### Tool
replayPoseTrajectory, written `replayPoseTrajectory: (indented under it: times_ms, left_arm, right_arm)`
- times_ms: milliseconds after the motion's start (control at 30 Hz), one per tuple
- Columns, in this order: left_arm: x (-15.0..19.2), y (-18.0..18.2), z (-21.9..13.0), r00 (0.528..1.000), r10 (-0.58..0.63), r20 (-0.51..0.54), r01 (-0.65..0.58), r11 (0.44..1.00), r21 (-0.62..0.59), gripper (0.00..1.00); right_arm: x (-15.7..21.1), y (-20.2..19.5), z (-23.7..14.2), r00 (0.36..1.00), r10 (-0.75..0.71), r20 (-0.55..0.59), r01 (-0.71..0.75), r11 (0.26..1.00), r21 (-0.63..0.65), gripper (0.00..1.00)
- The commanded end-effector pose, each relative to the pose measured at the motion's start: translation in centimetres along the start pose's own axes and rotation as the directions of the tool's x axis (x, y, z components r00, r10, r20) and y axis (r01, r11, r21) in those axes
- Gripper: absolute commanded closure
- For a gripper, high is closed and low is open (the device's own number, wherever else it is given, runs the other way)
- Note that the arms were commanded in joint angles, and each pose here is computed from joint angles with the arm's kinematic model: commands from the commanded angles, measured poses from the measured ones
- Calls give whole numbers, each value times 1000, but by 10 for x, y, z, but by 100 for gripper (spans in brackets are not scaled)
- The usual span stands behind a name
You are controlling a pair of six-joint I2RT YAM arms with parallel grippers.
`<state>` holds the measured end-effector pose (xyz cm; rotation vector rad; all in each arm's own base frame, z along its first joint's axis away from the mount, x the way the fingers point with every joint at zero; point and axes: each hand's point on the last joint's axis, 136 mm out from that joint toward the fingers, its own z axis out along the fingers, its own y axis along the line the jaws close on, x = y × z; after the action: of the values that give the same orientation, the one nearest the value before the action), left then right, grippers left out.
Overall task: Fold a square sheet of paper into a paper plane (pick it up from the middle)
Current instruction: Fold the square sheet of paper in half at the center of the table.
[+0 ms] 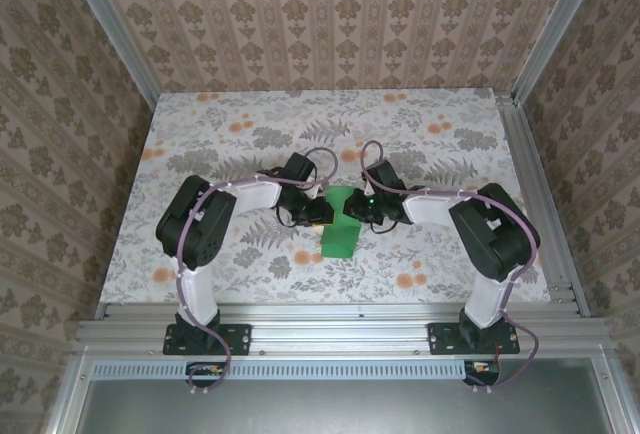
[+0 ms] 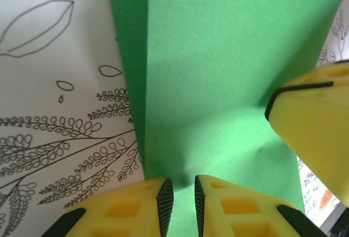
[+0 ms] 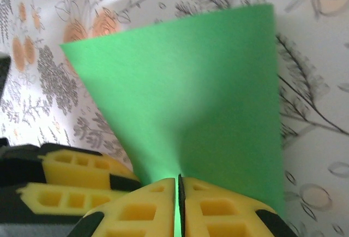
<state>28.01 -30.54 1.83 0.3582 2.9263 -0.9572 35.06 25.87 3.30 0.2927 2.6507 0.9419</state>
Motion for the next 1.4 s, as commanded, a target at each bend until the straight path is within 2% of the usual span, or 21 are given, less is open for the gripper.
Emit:
replayPoseTrajectory:
  times_ms: [0,333,767,900,1133,1367]
  left_arm:
    - [34,53,22,993,-52,-104,32,981,-189,76]
    - [39,60,23,992,-51,-117,25,977,-211,76]
    - [44,65,24,990,-55,-130,24,974,-227,76]
    - [44,65,24,990,-55,-130,24,974,-227,76]
    - [44,65,27,989,-58,-136,26,974,-224,76]
    - [44,64,29,988,-54,-148,21,976,-217,76]
  right_arm:
    - [-6,1,9,1000,8,-2,-8,1000,1,86]
    - [-17,-45,10,1000,-11,21,7,986,164,87]
    - [-50,-74,-6,995,27,101,-46,981,188,87]
    - [-59,-67,-12,994,9,113,-28,986,164,87]
    - [-44,-10,-30,994,-23,104,22,1000,13,86]
    - [-42,-3,-3,997,-13,70,15,1000,-21,87]
